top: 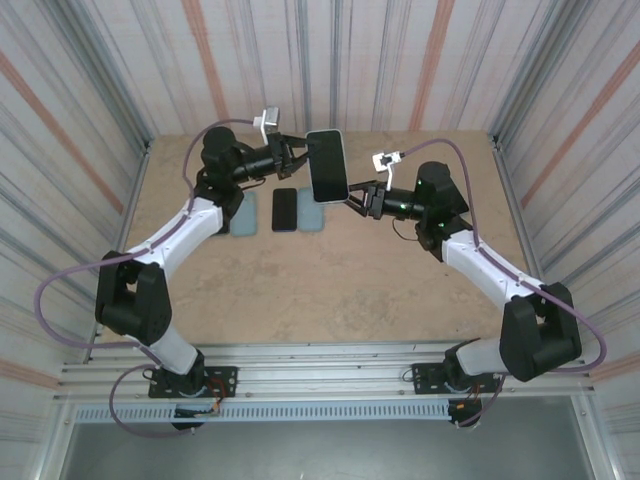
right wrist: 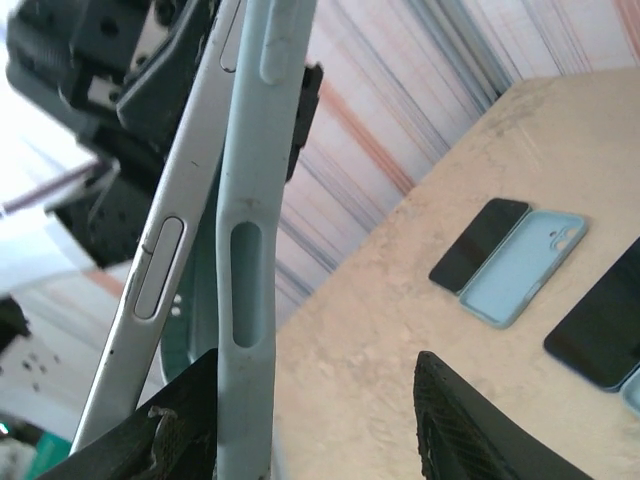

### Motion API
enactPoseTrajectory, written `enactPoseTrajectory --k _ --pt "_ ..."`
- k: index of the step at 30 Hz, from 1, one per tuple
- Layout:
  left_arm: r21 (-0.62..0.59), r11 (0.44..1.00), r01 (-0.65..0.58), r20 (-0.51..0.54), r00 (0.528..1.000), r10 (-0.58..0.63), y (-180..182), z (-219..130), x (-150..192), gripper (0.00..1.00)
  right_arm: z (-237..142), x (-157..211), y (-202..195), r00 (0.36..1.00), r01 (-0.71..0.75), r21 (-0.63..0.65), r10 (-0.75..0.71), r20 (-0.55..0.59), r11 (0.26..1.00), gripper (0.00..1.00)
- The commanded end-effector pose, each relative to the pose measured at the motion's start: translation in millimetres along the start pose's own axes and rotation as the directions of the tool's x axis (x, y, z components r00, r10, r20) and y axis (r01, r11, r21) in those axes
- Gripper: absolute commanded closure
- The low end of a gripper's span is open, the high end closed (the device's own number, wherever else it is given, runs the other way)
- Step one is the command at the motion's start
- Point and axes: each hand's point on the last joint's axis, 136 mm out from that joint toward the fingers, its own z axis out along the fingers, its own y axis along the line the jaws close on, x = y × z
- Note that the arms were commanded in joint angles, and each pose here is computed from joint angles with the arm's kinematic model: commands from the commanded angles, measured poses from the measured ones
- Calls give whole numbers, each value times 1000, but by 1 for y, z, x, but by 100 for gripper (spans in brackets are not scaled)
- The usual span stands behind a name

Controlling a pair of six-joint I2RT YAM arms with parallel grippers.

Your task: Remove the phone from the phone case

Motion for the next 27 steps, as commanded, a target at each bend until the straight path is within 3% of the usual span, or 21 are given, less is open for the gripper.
enactPoseTrajectory --k 1,8,20,25,27 --pt "27 998 50 110 993 -53 -9 3 -10 100 2 -22 17 977 -171 -55 176 124 984 49" --pt "32 989 145 122 981 -148 8 7 -7 100 -1 -16 -3 858 -458 -36 452 242 888 56" --pt "52 974 220 114 968 -224 28 14 -3 100 -7 -12 -5 817 -506 -11 483 315 862 75" --pt "52 969 243 110 963 -248 36 15 -2 100 -9 -13 -8 808 -511 -15 486 332 860 78" --pt "44 968 246 110 962 -250 40 15 -1 94 -9 -14 -8 807 -508 -19 483 341 861 81"
